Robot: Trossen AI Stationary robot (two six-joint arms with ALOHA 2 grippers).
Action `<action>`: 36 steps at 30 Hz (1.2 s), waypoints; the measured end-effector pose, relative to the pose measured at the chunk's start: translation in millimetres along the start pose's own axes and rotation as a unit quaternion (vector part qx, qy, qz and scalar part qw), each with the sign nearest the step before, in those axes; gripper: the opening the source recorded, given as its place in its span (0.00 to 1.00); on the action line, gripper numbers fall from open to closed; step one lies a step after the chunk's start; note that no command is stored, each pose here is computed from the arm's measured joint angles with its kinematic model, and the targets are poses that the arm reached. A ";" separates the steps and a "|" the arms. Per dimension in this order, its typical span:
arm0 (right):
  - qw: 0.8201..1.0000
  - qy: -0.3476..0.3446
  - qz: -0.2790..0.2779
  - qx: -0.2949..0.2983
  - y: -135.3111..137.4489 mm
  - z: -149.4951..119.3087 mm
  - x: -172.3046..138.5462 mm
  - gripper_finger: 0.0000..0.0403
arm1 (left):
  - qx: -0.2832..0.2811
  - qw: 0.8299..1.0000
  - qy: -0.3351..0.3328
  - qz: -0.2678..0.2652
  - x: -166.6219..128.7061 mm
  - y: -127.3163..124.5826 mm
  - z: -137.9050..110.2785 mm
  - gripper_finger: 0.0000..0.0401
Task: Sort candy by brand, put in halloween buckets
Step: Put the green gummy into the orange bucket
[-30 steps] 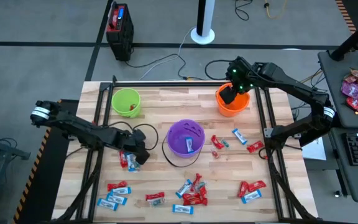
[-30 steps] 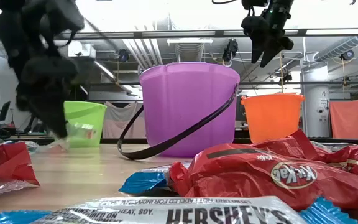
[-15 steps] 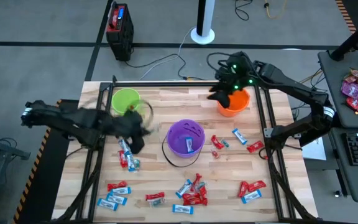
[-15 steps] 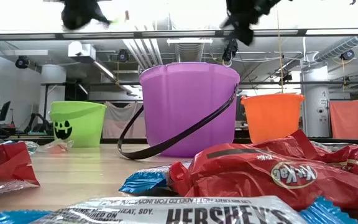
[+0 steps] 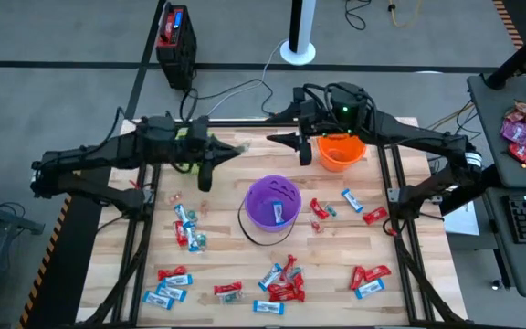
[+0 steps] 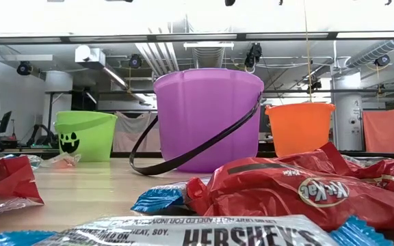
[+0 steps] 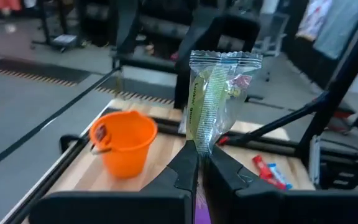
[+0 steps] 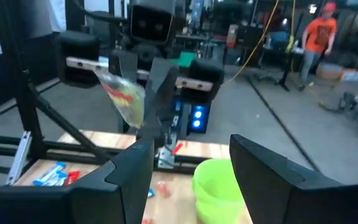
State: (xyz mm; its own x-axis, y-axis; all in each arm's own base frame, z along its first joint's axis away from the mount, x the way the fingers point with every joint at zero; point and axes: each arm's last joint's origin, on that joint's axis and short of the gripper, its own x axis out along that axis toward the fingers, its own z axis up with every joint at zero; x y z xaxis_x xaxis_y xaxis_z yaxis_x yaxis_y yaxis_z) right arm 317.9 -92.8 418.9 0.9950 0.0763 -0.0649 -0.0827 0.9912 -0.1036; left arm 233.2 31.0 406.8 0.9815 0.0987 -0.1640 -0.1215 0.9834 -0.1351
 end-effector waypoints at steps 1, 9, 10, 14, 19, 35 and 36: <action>1.000 0.003 0.004 0.003 0.0 -2.0 2.4 0.50 | -0.001 1.000 -0.003 -0.005 4.0 2.6 0.1 0.00; 0.998 0.006 0.060 0.018 7.2 -7.0 10.9 0.50 | -0.017 0.999 0.018 -0.042 33.2 19.1 -9.1 0.00; 0.998 0.005 0.061 0.018 7.8 -6.7 11.0 0.50 | -0.019 0.999 0.019 -0.044 35.6 20.7 -9.9 0.00; 0.998 0.005 0.066 0.018 8.5 -6.5 11.1 0.50 | -0.024 0.998 0.009 -0.059 44.5 27.3 -10.2 0.00; 0.997 0.011 0.072 0.025 8.9 -7.7 11.0 0.45 | -0.030 0.997 0.002 -0.077 53.6 29.6 -11.6 0.00; 0.996 0.016 0.083 0.016 9.1 -9.3 10.6 0.03 | -0.048 0.996 0.007 -0.074 55.6 30.5 -13.1 0.04; 0.996 0.017 0.083 0.016 9.1 -9.5 10.6 0.03 | -0.054 0.996 0.010 -0.072 55.5 31.4 -13.5 0.06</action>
State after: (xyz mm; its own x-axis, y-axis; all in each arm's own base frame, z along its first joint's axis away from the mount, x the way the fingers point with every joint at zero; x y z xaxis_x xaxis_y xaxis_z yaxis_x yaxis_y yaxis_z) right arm 327.1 -84.0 407.8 0.9652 0.2364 -0.1116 -0.2436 0.9682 -0.0561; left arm 281.9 65.3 380.3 0.9870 -0.0467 -0.1537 0.0047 0.9647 -0.2633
